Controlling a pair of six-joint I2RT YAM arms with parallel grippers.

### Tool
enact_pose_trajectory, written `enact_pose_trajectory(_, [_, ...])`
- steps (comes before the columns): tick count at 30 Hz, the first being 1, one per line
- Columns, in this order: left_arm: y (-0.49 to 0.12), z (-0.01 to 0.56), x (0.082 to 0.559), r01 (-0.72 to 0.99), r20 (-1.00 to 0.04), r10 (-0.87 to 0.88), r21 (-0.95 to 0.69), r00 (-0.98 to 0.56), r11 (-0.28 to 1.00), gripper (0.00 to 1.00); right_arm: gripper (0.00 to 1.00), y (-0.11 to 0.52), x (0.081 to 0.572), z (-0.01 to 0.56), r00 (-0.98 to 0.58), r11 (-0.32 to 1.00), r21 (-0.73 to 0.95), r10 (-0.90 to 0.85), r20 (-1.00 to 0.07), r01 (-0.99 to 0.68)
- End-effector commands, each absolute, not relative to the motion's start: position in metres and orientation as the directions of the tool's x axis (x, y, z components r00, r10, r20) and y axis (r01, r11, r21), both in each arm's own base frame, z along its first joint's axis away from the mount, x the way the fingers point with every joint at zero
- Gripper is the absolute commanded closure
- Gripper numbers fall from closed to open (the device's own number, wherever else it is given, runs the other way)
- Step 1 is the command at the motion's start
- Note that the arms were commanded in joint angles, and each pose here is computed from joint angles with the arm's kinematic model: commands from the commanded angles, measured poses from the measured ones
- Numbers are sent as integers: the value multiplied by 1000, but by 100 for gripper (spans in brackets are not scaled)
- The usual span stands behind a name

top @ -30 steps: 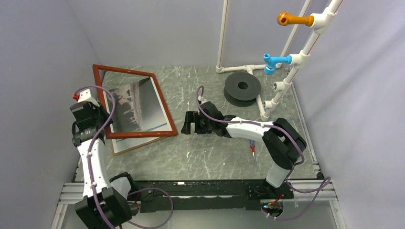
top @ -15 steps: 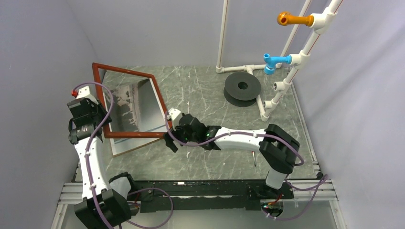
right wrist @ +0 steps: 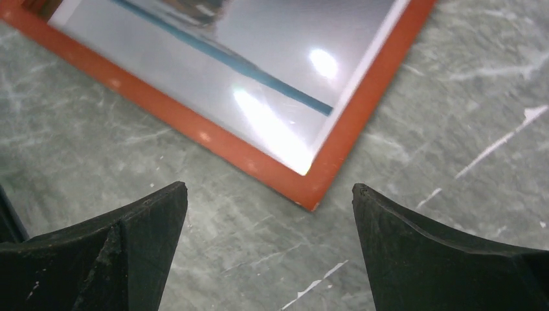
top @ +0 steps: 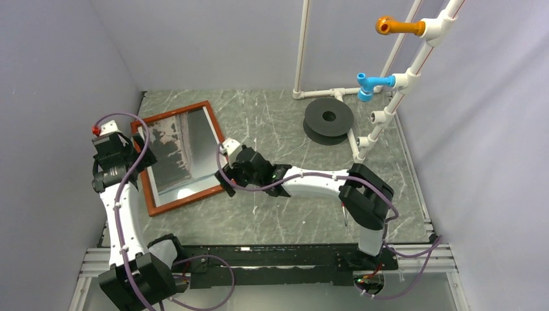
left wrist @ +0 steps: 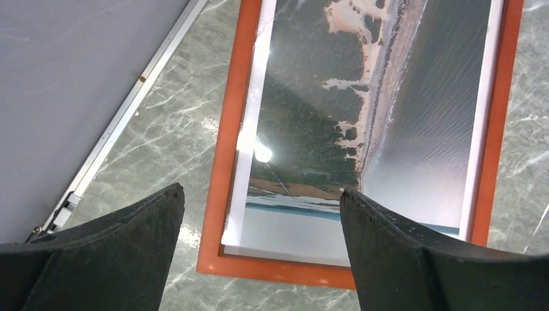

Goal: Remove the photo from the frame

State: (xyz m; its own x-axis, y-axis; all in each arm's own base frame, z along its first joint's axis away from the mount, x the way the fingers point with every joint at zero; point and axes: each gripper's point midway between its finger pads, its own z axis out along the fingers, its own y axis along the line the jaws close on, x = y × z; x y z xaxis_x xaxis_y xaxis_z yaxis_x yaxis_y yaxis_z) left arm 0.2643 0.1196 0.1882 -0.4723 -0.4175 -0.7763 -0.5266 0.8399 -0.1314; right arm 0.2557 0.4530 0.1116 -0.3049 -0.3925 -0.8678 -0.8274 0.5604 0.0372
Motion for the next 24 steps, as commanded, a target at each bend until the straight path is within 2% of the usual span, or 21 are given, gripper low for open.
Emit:
enact_pose_trajectory(1, [123,216,267,-542,-816,-409,-143,-409,828,8,2,436,294,137,-479,687,238,-181,-859,-686])
enact_pose_trajectory(4, [99,214,274,-456,-807,-409,-200,-425,867,10,13,419,324,118,-591,777,275,-150,-793,-566])
enact_pose_trajectory(7, [59,209,277,-337,-787,-406,-267,-464,903,9,21,419,338,106,-624,795,285,-145,-768,-535])
enact_pose_trajectory(15, [-24,205,249,-110,-760,-439,-444,-480,889,12,25,428,345,64,-642,800,241,-220,-735,-550])
enact_pose_trajectory(24, [-66,181,213,-20,-677,-511,-592,-529,806,15,29,439,340,44,-673,795,279,-207,-710,-539])
